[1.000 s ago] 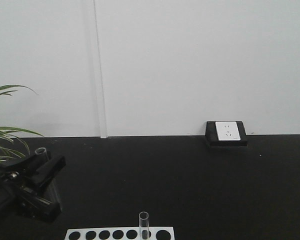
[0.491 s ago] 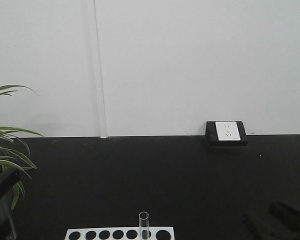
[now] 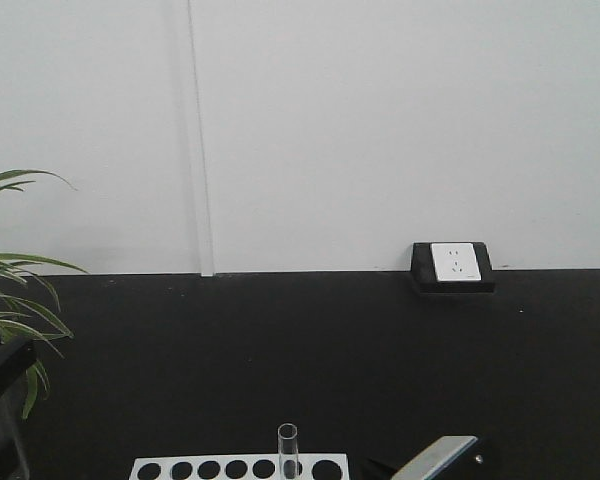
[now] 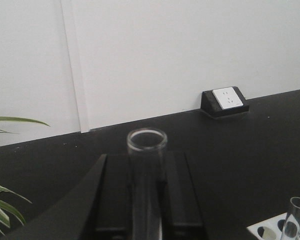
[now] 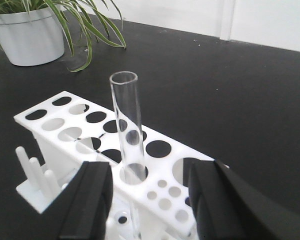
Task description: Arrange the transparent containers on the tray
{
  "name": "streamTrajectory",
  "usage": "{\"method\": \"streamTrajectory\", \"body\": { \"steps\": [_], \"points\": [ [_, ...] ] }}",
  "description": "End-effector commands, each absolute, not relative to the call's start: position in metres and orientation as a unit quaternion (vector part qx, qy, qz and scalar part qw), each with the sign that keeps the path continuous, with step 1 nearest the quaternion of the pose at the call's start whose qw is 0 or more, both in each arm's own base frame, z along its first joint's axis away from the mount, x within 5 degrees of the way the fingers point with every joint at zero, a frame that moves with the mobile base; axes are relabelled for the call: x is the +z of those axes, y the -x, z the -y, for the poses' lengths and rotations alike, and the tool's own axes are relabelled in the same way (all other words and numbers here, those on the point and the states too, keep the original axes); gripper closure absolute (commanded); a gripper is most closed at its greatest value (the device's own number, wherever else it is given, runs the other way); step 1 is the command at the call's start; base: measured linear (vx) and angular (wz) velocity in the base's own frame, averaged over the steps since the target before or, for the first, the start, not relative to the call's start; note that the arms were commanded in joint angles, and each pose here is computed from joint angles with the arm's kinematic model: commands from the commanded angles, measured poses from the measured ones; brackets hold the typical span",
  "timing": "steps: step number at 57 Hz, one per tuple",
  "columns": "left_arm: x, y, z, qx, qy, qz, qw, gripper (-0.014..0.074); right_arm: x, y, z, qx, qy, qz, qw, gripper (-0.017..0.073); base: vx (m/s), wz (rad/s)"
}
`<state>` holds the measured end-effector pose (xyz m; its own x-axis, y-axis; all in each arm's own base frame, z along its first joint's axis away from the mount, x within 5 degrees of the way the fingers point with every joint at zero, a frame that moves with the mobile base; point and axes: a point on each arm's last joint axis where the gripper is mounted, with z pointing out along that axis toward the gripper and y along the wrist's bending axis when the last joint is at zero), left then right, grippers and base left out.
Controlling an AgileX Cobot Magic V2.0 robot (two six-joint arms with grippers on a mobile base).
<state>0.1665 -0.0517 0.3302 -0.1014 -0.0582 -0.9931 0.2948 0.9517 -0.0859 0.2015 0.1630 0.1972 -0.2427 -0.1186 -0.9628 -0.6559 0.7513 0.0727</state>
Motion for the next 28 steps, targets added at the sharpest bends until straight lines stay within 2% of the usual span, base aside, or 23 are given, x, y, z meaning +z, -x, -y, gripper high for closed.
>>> {"method": "streamTrajectory", "body": {
  "steps": [1,10,28],
  "points": [
    [0.351,-0.164,0.053,-0.153,-0.077,-0.686,0.707,0.0480,0.216,-0.214,-0.177,0.274,0.254,-0.699,0.610,0.0134,0.00,0.00],
    [0.351,-0.164,0.053,-0.153,-0.077,-0.686,0.707,0.0480,0.216,-0.229,-0.194,0.281,0.282,-0.686,0.609,0.0134,0.00,0.00],
    [0.351,-0.164,0.053,-0.153,-0.077,-0.686,0.707,0.0480,0.215,-0.254,-0.215,0.292,0.285,-0.680,0.609,0.0134,0.00,0.00]
  ]
}}
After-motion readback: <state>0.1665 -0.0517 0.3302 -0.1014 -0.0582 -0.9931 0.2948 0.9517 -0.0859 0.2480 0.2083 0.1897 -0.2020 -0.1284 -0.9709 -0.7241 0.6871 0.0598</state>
